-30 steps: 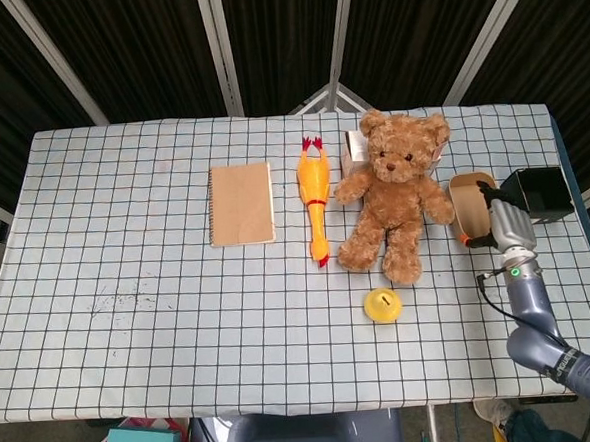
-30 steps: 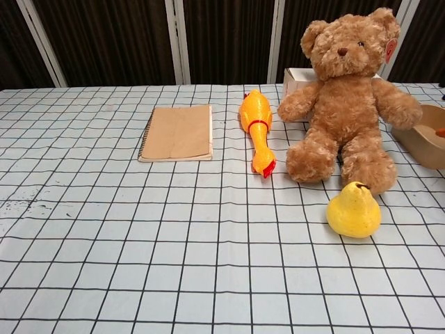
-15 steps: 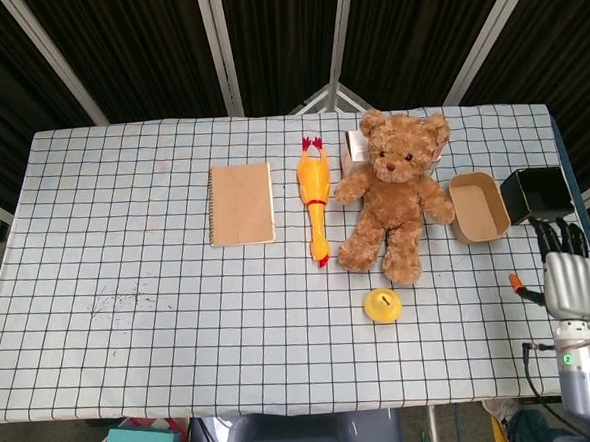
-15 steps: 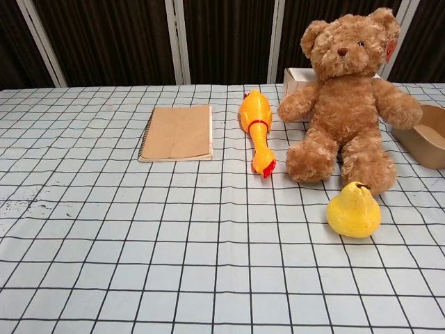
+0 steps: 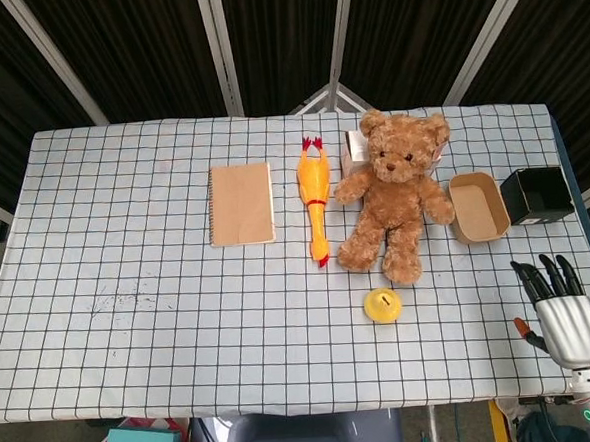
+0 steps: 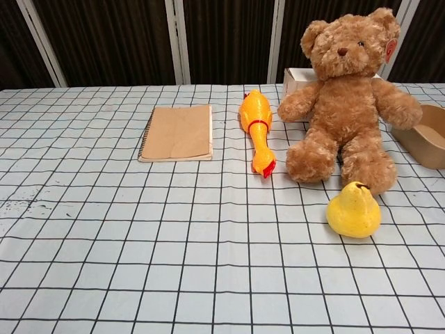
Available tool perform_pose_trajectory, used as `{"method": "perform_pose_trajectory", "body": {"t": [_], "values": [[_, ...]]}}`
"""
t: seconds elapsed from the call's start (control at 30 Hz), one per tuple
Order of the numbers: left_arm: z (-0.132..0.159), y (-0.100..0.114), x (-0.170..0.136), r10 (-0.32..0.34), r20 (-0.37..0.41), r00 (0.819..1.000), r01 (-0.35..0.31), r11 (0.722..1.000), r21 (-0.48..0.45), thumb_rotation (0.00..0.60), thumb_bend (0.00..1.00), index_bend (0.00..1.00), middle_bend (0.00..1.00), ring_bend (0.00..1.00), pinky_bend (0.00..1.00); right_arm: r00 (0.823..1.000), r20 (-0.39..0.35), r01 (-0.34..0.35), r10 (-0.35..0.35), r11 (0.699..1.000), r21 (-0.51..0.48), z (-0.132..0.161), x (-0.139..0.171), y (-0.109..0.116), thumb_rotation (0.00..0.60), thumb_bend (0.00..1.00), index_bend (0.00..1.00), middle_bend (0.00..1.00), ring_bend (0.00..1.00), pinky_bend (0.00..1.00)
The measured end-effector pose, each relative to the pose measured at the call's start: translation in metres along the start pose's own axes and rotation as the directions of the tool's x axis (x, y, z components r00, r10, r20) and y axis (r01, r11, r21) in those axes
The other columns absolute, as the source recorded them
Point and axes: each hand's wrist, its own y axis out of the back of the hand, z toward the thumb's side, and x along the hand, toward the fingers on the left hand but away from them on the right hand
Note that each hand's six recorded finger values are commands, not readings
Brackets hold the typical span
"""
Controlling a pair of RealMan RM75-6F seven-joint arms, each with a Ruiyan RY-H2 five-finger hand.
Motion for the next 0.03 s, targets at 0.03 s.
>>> {"method": "perform_pose_trajectory", "body": {"t": [0.03], "values": [[0.0002, -0.0005, 0.0000, -0.001, 0.000, 1.000, 0.001, 1.000, 0.001, 0.600, 0.27, 0.22, 0.00, 0.00, 0.14, 1.000, 0.001, -0.010, 0.010, 1.000, -0.004, -0.0009, 0.0002, -0.0009, 0.600, 0.26, 0.13, 0.22, 0.07, 0.00]]}}
